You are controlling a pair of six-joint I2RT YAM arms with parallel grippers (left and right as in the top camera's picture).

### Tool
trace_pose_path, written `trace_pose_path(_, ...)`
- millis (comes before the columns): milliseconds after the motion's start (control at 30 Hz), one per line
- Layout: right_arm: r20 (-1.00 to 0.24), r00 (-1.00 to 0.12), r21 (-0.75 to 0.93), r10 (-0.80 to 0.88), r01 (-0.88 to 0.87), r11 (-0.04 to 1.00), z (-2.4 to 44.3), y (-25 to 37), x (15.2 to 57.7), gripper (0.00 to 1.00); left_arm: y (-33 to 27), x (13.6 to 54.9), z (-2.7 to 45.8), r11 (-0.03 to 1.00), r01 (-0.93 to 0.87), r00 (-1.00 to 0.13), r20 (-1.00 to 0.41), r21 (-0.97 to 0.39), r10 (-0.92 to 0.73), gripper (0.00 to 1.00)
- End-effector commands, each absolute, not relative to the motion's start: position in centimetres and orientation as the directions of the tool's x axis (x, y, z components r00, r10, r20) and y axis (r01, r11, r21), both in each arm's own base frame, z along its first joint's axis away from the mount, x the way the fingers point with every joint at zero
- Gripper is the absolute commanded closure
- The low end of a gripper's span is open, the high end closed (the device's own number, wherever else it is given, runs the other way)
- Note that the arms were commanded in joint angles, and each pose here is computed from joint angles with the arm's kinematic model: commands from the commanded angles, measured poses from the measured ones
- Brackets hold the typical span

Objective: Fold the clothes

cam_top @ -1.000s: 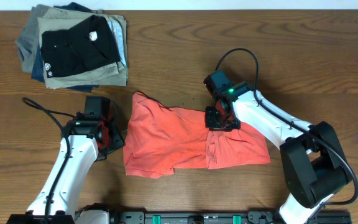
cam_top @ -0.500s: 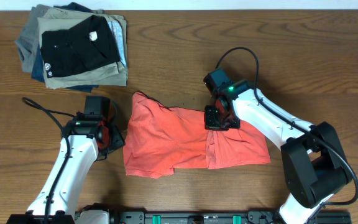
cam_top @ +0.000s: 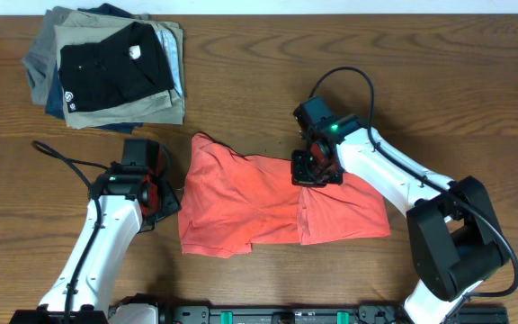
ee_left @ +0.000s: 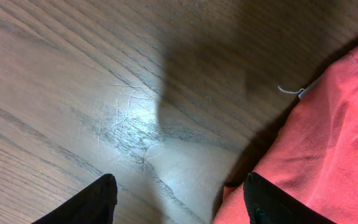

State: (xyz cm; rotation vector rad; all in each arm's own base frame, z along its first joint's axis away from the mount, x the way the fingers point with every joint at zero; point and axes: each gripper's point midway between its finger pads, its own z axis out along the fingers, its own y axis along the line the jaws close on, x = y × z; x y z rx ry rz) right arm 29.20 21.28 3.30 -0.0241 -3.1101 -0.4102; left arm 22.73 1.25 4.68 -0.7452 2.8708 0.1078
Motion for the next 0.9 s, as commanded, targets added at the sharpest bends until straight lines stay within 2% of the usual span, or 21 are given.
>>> trace_pose_path(0, -0.003, -0.998, 0.333, -0.059, -0.057, 0.941, 4.1, 23.6, 28.9, 0.99, 1.6, 22.5, 4.5, 0.873, -0.485, -0.863, -0.184, 0.046, -0.470, 0.34)
trace_pose_path(133, -0.007, -0.997, 0.334, -0.080, -0.077, 0.939, 4.1, 24.2, 28.4, 1.00, 1.6, 22.5, 4.5, 0.873, -0.485, -0.863, -0.184, 0.046, -0.470, 0.34)
trace_pose_path(267, -0.006, -0.997, 0.334, -0.082, -0.079, 0.939, 4.1, 24.3, 28.4, 0.93, 1.6, 22.5, 4.5, 0.873, -0.485, -0.863, -0.184, 0.046, -0.470, 0.34)
trace_pose_path(400, 0.009, -0.997, 0.325, -0.072, -0.065, 0.944, 4.5, 23.5, 28.4, 0.91, 1.6, 22.5, 4.5, 0.873, -0.485, -0.864, -0.183, 0.047, -0.470, 0.33)
trace_pose_path(700, -0.008, -0.998, 0.276, -0.057, -0.057, 0.960, 8.4, 19.7, 29.3, 0.85, 1.6, 22.5, 4.5, 0.873, -0.485, -0.863, -0.184, 0.047, -0.470, 0.34)
trace_pose_path(733, -0.018, -0.999, 0.264, -0.047, -0.050, 0.963, 8.7, 19.2, 29.4, 0.82, 1.6, 22.5, 4.5, 0.873, -0.485, -0.864, -0.183, 0.046, -0.470, 0.34)
trace_pose_path(833, -0.036, -0.999, 0.206, -0.010, -0.017, 0.978, 8.8, 17.1, 30.0, 0.59, 1.6, 22.5, 4.5, 0.873, -0.485, -0.864, -0.183, 0.046, -0.470, 0.34)
trace_pose_path(867, -0.035, -0.999, 0.189, 0.000, -0.006, 0.982, 8.7, 16.6, 30.1, 0.56, 1.6, 22.5, 4.5, 0.873, -0.485, -0.863, -0.184, 0.047, -0.470, 0.34)
